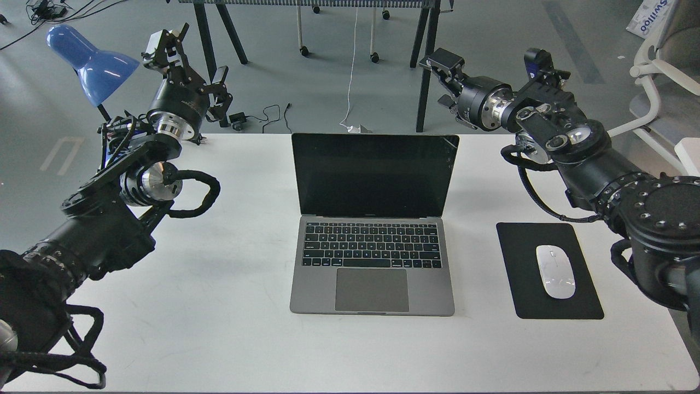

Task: Close notebook with right arm
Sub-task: 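Move the right gripper above and behind the laptop's open screen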

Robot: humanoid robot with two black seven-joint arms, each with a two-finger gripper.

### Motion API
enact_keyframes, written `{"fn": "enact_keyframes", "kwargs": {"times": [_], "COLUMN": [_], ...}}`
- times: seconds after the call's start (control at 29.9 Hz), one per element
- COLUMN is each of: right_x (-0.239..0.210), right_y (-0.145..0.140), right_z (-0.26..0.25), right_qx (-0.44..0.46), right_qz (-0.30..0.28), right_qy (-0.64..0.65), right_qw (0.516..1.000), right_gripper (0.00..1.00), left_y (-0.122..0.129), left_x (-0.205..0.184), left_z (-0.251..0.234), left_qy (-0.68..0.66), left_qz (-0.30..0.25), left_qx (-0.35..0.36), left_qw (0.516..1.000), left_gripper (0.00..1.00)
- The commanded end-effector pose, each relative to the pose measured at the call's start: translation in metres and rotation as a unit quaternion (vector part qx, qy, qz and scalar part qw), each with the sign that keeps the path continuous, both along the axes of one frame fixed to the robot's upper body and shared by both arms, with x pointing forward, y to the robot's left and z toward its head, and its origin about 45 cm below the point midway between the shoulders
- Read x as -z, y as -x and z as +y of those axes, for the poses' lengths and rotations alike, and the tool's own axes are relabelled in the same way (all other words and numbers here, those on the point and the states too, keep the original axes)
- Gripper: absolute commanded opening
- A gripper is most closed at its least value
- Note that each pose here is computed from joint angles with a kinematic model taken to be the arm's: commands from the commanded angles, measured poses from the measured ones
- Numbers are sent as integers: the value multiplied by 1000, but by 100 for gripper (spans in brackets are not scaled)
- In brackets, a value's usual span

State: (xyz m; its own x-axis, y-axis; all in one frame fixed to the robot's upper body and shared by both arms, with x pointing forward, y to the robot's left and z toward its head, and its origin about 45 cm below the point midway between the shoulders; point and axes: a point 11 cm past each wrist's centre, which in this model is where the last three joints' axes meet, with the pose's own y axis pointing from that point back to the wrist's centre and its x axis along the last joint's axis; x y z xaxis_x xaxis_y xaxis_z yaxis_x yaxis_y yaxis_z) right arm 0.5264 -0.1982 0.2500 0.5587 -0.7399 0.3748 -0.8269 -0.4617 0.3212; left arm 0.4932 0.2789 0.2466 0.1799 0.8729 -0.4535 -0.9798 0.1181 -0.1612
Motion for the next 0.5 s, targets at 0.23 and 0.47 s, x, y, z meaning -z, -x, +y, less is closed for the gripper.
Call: {"fn": "enact_keyframes", "kwargs": {"times": [0.23,0.47], "right_x": [-9,-7], "right_y": [2,5], "right_z": [14,18], "right_qx": [-31,-48], "right_qz": [12,25], "right_qy": [-34,-40], "right_qw": [999,998], "right_gripper": [100,100], "left_y": [0,0], "left_x": [0,0], "left_z": [0,0], "left_qy": [0,0], "left_qz": [0,0], "left_qx": [0,0], "left_qw": [1000,1000], "left_gripper": [100,100]}}
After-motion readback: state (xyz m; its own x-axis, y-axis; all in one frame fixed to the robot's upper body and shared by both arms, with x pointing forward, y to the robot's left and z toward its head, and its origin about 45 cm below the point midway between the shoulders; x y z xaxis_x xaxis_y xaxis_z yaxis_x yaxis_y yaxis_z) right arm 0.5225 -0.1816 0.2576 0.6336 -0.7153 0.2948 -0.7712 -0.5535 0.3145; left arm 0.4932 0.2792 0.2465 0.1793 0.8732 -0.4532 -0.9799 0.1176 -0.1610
